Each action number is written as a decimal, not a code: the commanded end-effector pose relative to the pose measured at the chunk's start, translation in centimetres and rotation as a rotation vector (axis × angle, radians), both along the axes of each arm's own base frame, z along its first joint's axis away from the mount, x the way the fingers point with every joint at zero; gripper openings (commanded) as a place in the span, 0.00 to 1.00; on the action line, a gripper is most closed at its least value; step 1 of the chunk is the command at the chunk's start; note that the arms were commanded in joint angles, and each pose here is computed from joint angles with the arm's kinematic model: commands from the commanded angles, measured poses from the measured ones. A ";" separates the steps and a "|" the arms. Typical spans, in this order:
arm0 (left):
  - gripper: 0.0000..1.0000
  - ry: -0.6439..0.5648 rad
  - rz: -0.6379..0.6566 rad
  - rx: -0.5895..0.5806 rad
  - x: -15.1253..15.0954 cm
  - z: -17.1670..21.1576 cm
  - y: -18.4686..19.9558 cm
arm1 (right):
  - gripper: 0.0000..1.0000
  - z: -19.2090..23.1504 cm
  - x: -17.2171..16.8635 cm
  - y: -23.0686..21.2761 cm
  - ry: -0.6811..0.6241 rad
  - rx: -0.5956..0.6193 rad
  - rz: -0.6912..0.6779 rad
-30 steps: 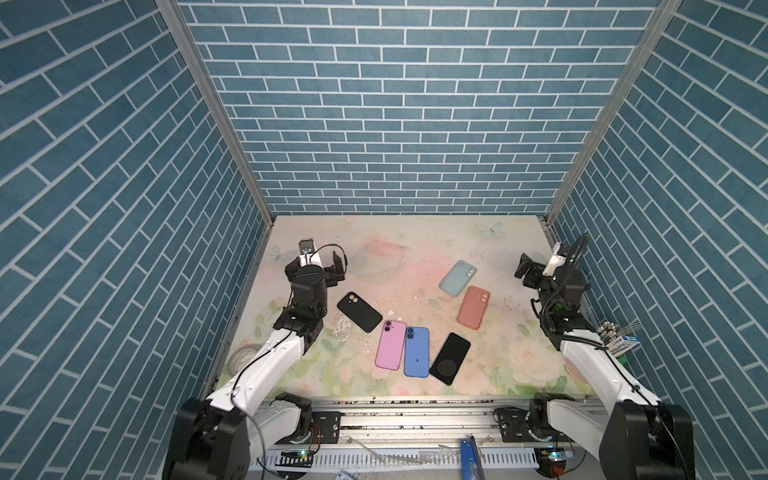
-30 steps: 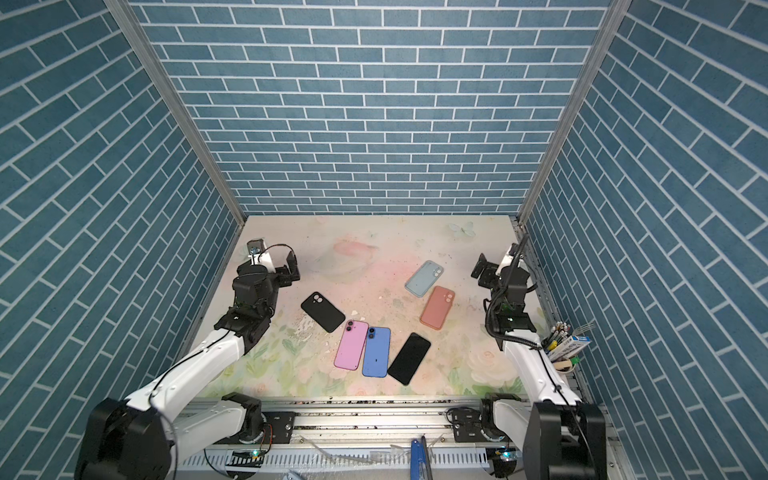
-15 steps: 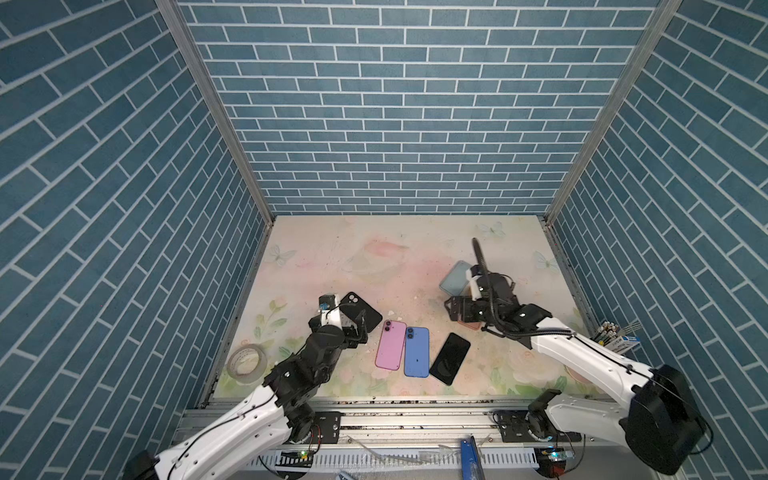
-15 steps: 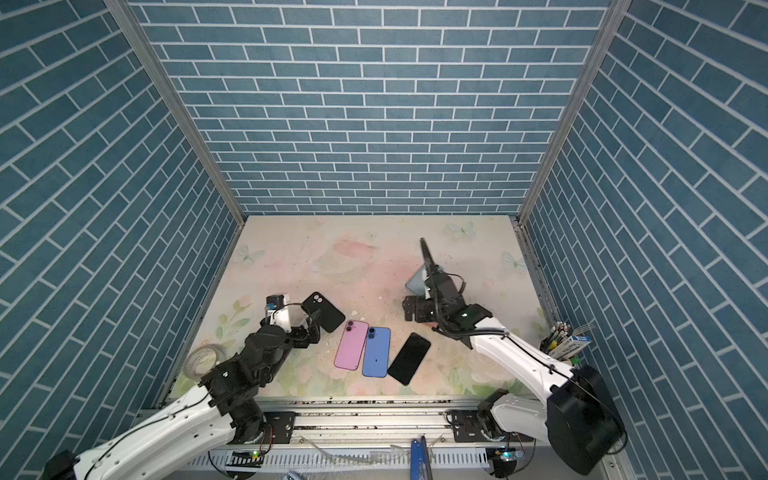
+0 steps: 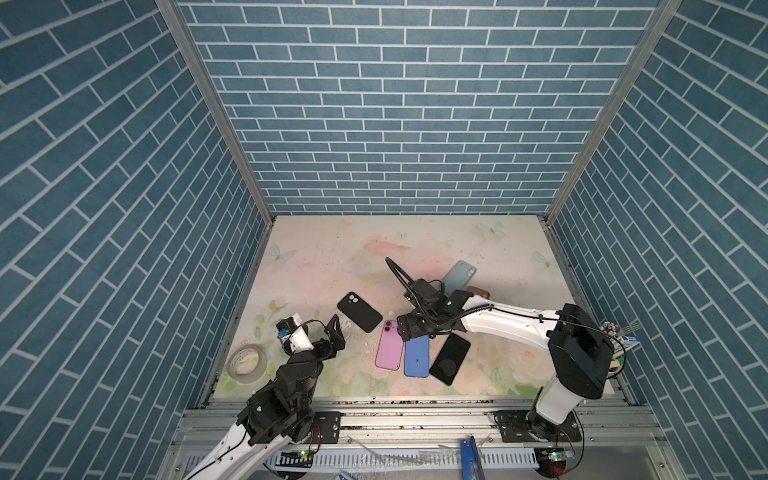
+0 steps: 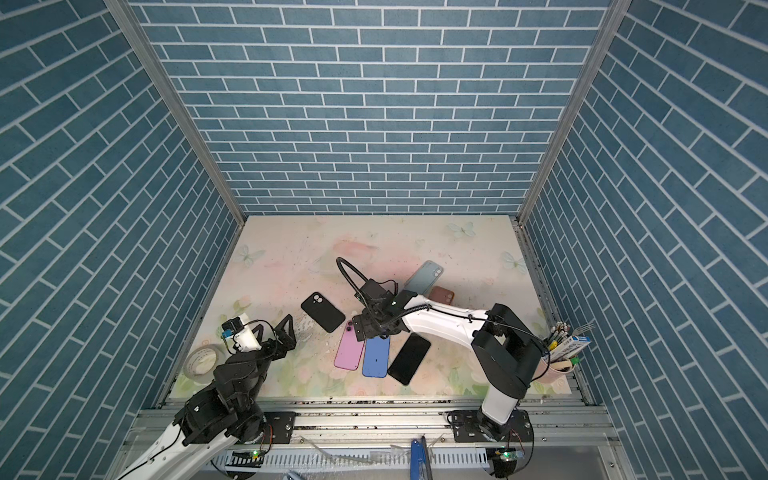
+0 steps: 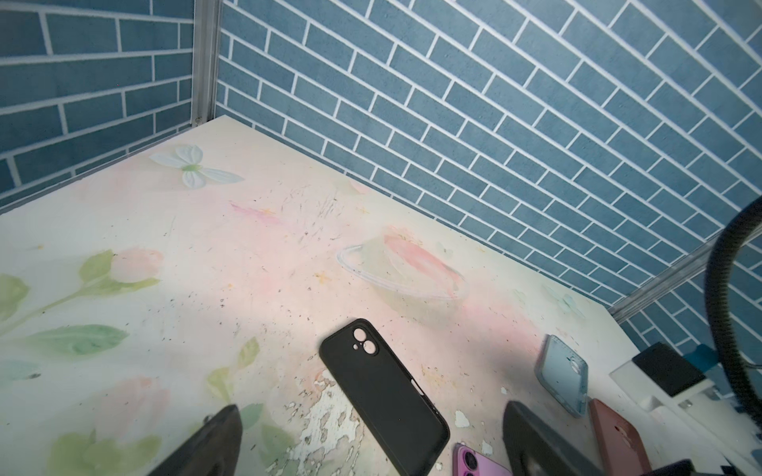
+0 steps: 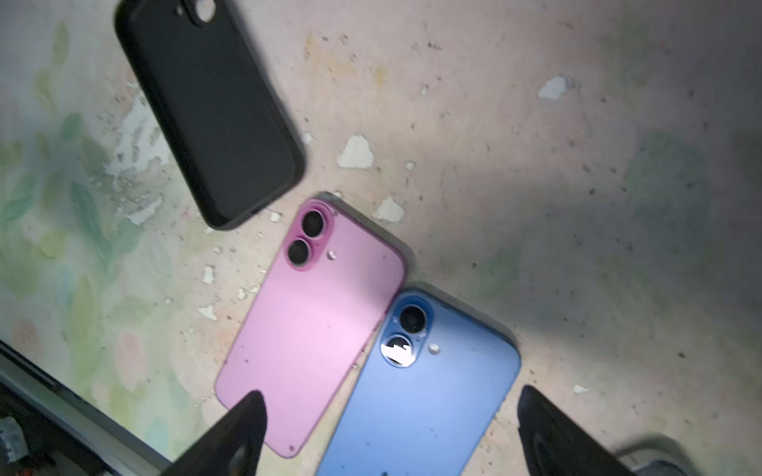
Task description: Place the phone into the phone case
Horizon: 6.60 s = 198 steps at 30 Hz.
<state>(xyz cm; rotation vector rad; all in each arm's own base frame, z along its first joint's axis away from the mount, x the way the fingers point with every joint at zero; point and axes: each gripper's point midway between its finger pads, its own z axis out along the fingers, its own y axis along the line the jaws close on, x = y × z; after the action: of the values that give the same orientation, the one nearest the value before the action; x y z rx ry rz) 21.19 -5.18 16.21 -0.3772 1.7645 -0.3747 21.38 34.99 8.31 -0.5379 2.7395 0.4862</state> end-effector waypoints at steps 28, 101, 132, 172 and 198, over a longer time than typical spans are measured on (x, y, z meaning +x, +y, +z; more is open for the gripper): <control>0.99 0.097 0.077 0.026 0.5 -1.7 1.0 | 0.95 -4.4 -5.8 6.3 0.300 -0.155 -0.355; 0.88 0.337 -0.670 -0.537 0.6 -0.7 -16.2 | 0.62 6.0 -9.8 -7.9 -0.077 -0.079 0.413; 0.59 0.444 -0.792 -0.898 -1.0 4.8 -23.4 | 0.61 10.3 -8.8 -4.0 -0.128 0.093 0.393; 0.00 0.702 -0.126 -0.934 -0.1 9.0 -15.9 | 0.52 20.4 -11.7 -4.5 -1.356 0.111 0.786; 0.00 0.795 -0.199 -1.008 -0.7 7.7 -18.4 | 0.39 18.3 -9.4 -3.3 -1.419 0.017 0.706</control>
<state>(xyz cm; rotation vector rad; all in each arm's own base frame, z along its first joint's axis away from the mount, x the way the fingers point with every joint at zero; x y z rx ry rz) 20.37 -22.62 23.06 -1.1953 2.2943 -1.3270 11.20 31.95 25.15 -1.2935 1.1631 0.1410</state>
